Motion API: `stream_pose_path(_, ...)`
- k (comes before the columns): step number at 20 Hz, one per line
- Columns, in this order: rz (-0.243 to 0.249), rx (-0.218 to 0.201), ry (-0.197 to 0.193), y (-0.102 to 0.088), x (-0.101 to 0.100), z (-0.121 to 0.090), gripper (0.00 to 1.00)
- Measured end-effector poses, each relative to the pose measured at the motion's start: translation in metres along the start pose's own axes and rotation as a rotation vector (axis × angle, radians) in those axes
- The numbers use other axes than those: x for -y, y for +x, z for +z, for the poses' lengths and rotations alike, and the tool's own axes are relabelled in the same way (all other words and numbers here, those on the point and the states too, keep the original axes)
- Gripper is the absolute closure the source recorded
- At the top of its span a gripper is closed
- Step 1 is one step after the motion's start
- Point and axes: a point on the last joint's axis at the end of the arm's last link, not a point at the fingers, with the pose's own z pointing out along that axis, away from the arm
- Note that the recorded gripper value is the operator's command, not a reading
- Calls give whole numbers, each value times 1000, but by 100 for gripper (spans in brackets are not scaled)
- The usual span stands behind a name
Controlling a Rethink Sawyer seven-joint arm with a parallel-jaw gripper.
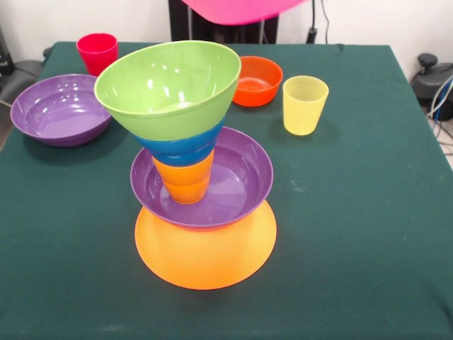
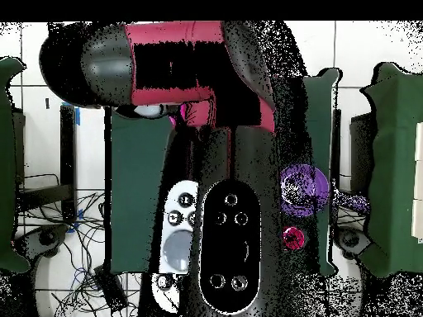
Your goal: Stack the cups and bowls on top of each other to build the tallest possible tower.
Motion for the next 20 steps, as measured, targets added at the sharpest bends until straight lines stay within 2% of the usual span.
stream_pose_path(4, 11, 44, 20, -5, 19, -7, 100)
stream_pose_path(9, 23, 85, 20, -6, 33, -7, 100)
stream_pose_path(10, 29, 106, 19, -6, 39, -4, 100)
stream_pose_path(15, 32, 133, 17, -2, 46, 3, 100)
stream_pose_path(20, 13, 144, 25, 8, 41, 15, 100)
